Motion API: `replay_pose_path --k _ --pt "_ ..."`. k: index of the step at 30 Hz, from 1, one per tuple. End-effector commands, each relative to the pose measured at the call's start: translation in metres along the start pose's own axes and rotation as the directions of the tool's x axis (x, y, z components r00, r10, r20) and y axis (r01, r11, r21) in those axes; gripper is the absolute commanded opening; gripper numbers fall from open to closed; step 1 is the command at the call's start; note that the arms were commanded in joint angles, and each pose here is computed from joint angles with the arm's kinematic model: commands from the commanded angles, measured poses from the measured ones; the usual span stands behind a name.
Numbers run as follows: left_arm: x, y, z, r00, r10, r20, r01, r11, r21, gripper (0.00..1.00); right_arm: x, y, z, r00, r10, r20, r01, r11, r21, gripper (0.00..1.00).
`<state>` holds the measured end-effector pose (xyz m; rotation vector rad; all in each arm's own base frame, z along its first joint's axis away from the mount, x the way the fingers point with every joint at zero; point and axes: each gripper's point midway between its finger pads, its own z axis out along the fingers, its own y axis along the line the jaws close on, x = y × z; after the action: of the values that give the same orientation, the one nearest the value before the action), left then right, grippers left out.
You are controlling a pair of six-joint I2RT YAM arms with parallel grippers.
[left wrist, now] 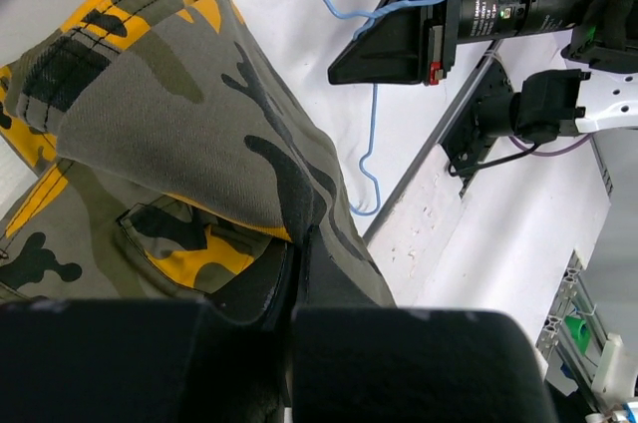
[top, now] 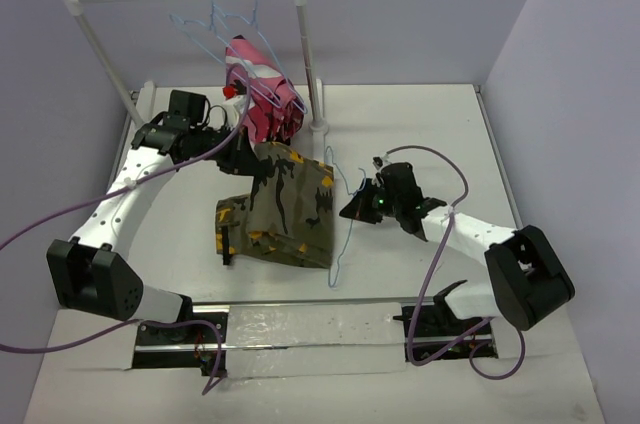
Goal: Place the trousers on the hanger
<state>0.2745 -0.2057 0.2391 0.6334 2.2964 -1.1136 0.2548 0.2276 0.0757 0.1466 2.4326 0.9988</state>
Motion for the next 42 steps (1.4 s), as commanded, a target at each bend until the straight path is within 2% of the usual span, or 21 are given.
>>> replay_pose_path --k 1,6,11,14,18,23,26,29,30,31,33,34,35,40,42 --pt "-0.039 -0.015 -0.013 0.982 0.123 0.145 -0.126 0.992 0.014 0.00 0.046 -0.029 -0.006 0.988 0.000 -0.156 0.008 0.999 0.053 0.00" --pt "-0.043 -0.016 -0.004 0.983 0.103 0.152 -0.110 0.993 0.042 0.00 0.042 -0.001 -0.002 0.984 -0.009 -0.177 -0.003 0.998 -0.065 0.00" --pt "-0.058 -0.028 -0.011 0.977 0.119 0.180 -0.133 0.989 0.066 0.00 0.045 0.001 0.005 0.979 0.005 -0.203 -0.023 0.996 -0.087 0.00" --pt "-0.061 -0.036 -0.020 0.972 0.150 0.180 -0.163 0.985 0.059 0.00 0.051 -0.019 0.012 0.976 0.048 -0.214 -0.051 0.999 -0.011 0.00" --pt "-0.041 -0.030 -0.029 0.977 0.164 0.132 -0.167 0.986 0.008 0.00 0.052 -0.049 0.007 0.981 0.075 -0.177 -0.055 0.992 0.116 0.00" --pt "-0.001 0.028 -0.038 0.986 0.165 0.030 -0.157 0.970 -0.183 0.00 0.039 -0.062 -0.006 0.993 0.055 -0.104 -0.036 0.984 0.176 0.00" --pt "0.015 0.073 -0.047 0.984 0.175 -0.027 -0.174 0.924 -0.341 0.00 0.029 -0.059 -0.012 0.996 0.030 -0.083 -0.014 0.983 0.185 0.00" --pt "0.031 0.106 -0.048 0.976 0.202 -0.085 -0.219 0.871 -0.440 0.01 0.020 -0.050 -0.013 0.997 0.008 -0.077 0.006 0.985 0.172 0.00" --pt "0.038 0.111 -0.046 0.974 0.204 -0.100 -0.227 0.865 -0.447 0.06 0.018 -0.047 -0.014 0.997 0.005 -0.075 0.008 0.985 0.170 0.00" --pt "0.039 0.114 -0.046 0.973 0.207 -0.103 -0.231 0.860 -0.456 0.18 0.017 -0.045 -0.015 0.998 0.001 -0.070 0.010 0.986 0.167 0.00" --pt "0.050 0.123 -0.043 0.969 0.209 -0.132 -0.247 0.849 -0.466 0.52 0.010 -0.039 -0.020 0.999 -0.003 -0.044 0.010 0.988 0.157 0.00" --pt "0.057 0.128 -0.042 0.969 0.199 -0.149 -0.247 0.843 -0.478 0.66 0.008 -0.036 -0.022 0.999 -0.004 -0.034 0.009 0.988 0.154 0.00" --pt "0.062 0.132 -0.042 0.968 0.194 -0.159 -0.248 0.837 -0.487 0.71 0.006 -0.034 -0.024 1.000 -0.004 -0.031 0.008 0.988 0.153 0.00" --pt "0.054 0.123 -0.044 0.964 0.233 -0.125 -0.264 0.840 -0.473 0.75 -0.007 -0.009 -0.036 0.999 -0.030 0.012 0.028 0.990 0.137 0.00" --pt "0.034 0.089 -0.043 0.954 0.294 -0.063 -0.296 0.881 -0.370 0.70 -0.011 0.011 -0.040 0.999 -0.032 0.025 0.029 0.995 0.099 0.00"
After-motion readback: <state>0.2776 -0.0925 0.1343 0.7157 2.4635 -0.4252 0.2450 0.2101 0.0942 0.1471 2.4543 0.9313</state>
